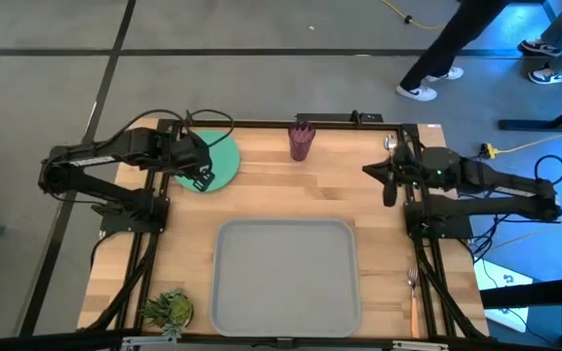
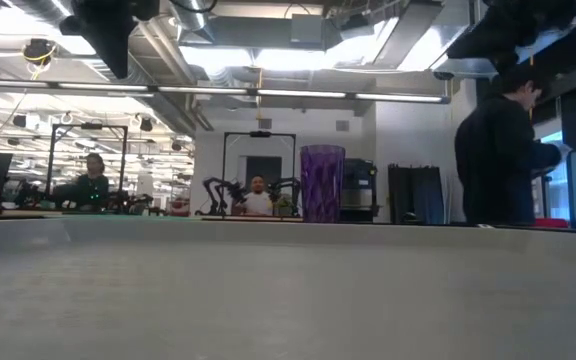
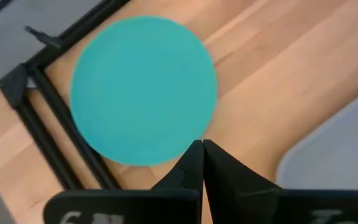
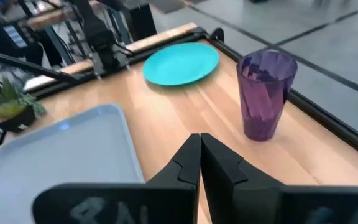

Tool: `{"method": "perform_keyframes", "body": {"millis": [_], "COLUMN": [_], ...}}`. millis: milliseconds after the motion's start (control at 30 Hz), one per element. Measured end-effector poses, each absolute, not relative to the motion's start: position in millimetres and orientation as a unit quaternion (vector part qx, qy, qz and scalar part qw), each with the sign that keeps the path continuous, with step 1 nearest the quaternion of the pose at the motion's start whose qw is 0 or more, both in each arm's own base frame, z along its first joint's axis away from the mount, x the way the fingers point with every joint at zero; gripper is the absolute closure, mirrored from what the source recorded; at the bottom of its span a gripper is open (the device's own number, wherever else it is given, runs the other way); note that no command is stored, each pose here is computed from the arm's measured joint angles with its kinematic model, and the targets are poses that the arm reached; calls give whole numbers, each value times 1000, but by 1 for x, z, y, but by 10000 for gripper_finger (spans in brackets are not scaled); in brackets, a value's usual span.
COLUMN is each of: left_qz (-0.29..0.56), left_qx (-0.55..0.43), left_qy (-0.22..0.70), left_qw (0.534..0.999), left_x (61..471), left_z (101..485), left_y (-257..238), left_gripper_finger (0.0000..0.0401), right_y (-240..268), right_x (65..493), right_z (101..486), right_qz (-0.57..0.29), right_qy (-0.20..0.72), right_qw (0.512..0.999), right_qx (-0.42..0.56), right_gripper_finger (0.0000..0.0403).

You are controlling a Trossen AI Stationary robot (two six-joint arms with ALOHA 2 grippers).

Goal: Pick and place plate/cup/fork/spoon on tray
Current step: Put the green plate on the gray tray

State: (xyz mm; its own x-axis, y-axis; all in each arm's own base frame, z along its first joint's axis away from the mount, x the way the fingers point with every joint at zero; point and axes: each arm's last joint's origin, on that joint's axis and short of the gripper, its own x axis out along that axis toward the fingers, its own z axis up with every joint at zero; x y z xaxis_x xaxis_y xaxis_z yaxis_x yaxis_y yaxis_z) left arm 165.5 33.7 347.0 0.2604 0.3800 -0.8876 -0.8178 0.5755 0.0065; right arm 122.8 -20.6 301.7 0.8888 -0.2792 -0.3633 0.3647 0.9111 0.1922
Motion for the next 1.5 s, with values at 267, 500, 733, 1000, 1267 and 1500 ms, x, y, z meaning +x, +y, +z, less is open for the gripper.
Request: {"method": "perform_keyframes", "body": {"millis": [267,500,733,1000,1267,1500], "left_qz": [387,377,383,413,423,431], "left_qx": [-242,-268,-311,-284,-240,-220], "left_qy": [463,472,492,528,561,589], "left_qw": [760,751,717,685,670,647], "left_x": [166,170,182,209,245,273], "left_z": [347,344,335,313,281,246], "left_y": [33,33,40,50,58,63], "left_gripper_finger": [401,377,332,323,320,323], "right_y": [-23,-23,-23,-23,-23,-23], "right_x": [140,142,142,142,142,142], "right_z": [317,317,317,318,318,318], "right_qz": [-162,-162,-162,-162,-162,-162], "right_qy": [182,185,184,180,180,180], "right_qw": [965,965,965,966,966,966], "right_qx": [94,94,94,95,95,95], "right_gripper_finger": [386,386,386,386,386,386]}}
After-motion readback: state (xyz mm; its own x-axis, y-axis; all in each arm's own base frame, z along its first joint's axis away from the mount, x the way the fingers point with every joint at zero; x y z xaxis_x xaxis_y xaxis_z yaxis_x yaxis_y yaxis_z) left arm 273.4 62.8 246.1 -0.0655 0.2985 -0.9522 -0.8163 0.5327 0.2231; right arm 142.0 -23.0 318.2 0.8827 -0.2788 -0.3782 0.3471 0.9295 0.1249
